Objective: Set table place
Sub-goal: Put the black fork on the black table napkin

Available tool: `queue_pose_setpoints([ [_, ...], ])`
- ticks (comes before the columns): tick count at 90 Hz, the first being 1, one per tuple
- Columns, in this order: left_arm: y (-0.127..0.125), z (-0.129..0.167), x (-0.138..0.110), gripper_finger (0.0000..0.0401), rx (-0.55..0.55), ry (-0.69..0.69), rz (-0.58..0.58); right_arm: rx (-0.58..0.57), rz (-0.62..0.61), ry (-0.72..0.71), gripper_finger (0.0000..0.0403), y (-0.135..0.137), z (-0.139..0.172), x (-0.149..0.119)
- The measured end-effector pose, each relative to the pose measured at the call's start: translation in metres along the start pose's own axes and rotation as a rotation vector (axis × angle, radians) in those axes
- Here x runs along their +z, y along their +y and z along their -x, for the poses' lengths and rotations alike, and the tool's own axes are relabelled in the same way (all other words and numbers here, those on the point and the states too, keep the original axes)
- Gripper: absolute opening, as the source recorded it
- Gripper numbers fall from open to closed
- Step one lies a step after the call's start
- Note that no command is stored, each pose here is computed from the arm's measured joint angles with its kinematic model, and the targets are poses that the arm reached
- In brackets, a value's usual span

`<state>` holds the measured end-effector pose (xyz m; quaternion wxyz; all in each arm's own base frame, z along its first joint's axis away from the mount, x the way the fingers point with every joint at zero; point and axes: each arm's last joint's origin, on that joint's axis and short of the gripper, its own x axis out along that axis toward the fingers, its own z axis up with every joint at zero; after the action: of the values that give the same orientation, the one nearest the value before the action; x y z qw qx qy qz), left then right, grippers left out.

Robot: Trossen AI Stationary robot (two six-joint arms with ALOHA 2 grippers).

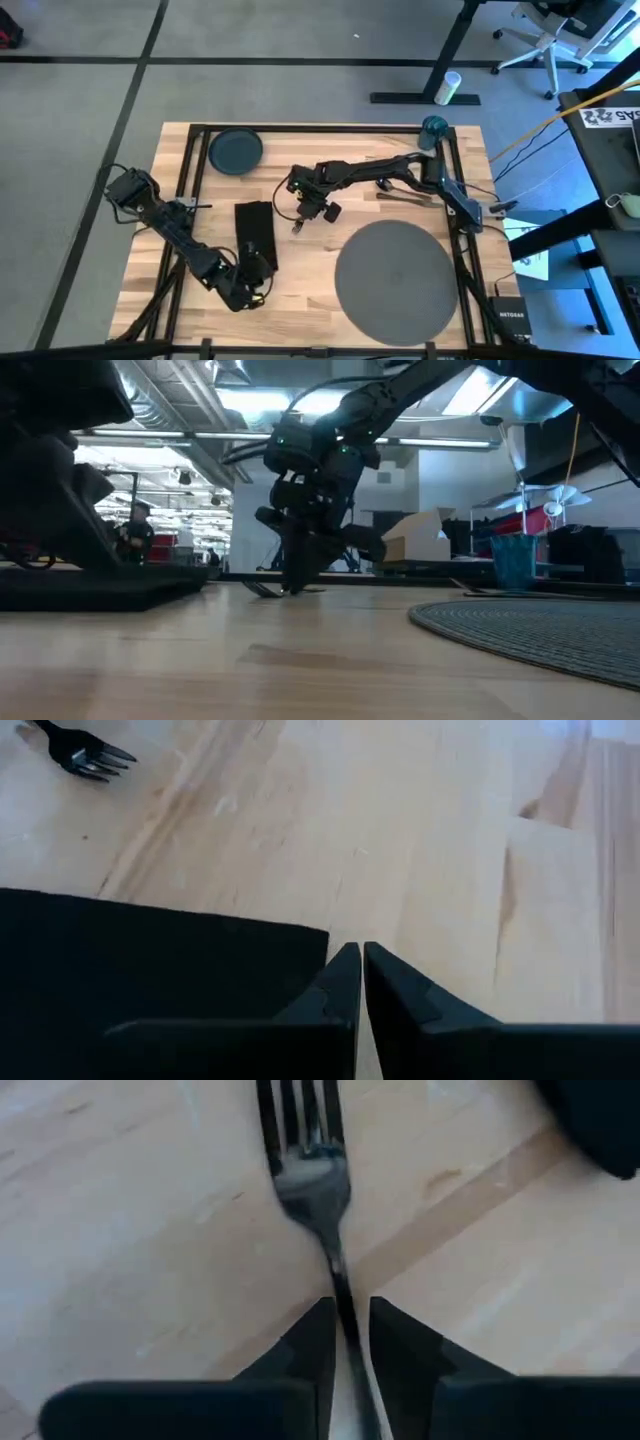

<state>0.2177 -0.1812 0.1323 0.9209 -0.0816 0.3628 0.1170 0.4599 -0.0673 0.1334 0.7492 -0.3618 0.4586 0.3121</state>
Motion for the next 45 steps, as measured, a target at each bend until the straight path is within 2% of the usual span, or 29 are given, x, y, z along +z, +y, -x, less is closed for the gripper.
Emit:
queue_pose_setpoints([
  [10, 0.000, 0.000, 0.000, 0.0000, 0.001, 0.000, 0.003, 0.001, -0.043, 0.002, 0.0043, -0.001, 0.001, 0.000],
  [23, 0.000, 0.000, 0.000, 0.0000, 0.000, -0.001, 0.003, 0.012, -0.113, -0.024, 0.0006, -0.005, 0.005, 0.000],
  [45, -0.006, 0.008, -0.006, 0.0000, 0.012, -0.062, 0.022, -0.010, -0.303, -0.122, 0.0001, -0.014, 0.009, 0.006],
])
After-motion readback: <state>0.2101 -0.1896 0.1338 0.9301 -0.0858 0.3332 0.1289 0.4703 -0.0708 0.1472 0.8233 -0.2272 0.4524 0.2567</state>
